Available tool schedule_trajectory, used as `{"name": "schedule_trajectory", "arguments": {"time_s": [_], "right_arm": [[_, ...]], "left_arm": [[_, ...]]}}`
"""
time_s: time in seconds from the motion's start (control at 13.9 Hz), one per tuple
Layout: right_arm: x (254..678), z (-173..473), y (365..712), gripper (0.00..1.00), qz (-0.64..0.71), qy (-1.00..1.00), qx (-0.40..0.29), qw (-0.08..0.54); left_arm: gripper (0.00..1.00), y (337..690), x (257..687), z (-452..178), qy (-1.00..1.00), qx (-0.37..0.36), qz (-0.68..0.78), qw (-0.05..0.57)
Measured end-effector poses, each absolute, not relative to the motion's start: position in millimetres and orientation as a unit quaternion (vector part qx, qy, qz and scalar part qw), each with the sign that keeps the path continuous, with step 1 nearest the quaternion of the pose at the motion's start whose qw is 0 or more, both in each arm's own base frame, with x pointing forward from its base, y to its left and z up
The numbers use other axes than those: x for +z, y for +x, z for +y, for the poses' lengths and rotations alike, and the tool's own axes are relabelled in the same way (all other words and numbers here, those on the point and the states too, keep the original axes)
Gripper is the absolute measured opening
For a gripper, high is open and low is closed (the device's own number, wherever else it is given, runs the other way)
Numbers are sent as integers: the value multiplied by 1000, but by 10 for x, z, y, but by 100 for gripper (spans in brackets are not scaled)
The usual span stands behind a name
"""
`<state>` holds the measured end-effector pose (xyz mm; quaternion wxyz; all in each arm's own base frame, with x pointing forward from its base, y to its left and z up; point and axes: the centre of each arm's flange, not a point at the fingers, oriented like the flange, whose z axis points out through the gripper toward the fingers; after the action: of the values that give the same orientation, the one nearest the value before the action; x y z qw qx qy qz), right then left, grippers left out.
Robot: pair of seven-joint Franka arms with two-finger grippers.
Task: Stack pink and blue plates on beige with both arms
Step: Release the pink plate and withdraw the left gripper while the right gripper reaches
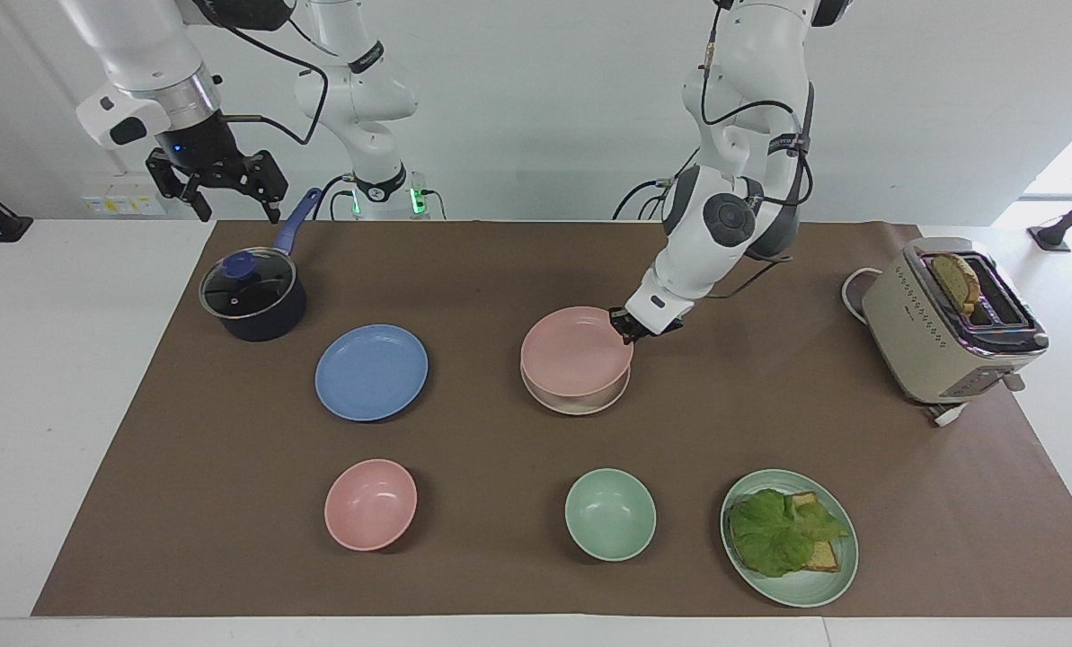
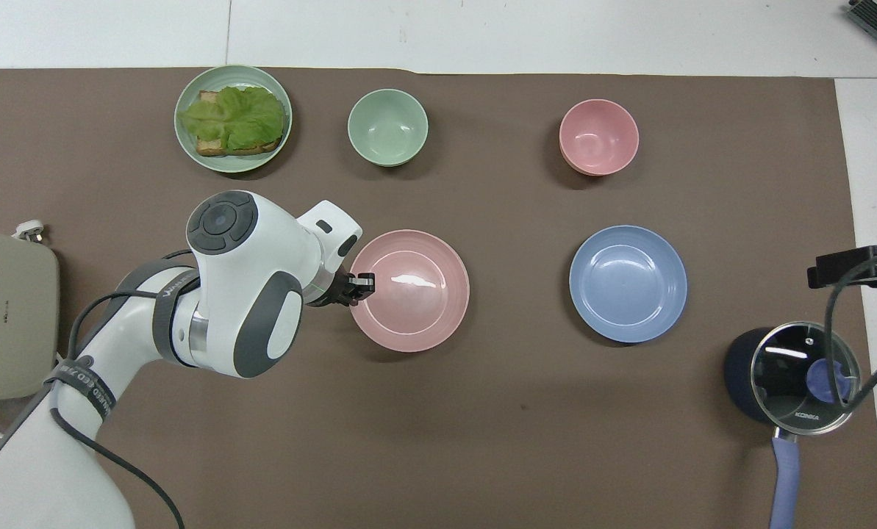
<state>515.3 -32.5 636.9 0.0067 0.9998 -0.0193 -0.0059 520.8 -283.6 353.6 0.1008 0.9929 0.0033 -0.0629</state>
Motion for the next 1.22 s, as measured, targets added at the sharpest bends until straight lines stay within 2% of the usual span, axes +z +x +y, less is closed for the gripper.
{"name": "schedule_trajectory", "arguments": {"time_s": [0.36, 0.5, 0.79, 0.93, 1.22], "right_arm": [[6277, -329, 5152, 100, -20, 1000, -14, 6], [6091, -330, 5204, 100, -19, 1000, -7, 7], [5535, -324, 5298, 100, -18, 1000, -5, 7], [5292, -320, 5347, 100, -17, 1000, -4, 7], [4814, -316, 5506, 100, -20, 1000, -7, 5]], "left_arm": [[74, 5235, 3546, -2808, 993, -59, 7, 102], [99, 5279, 3562, -2740, 993, -57, 14, 102], [100, 5510, 3625, -2181, 994, -68, 43, 79], [100, 5680, 3755, -1765, 995, -64, 52, 62], [100, 5912, 4099, -806, 995, -58, 42, 65]]}}
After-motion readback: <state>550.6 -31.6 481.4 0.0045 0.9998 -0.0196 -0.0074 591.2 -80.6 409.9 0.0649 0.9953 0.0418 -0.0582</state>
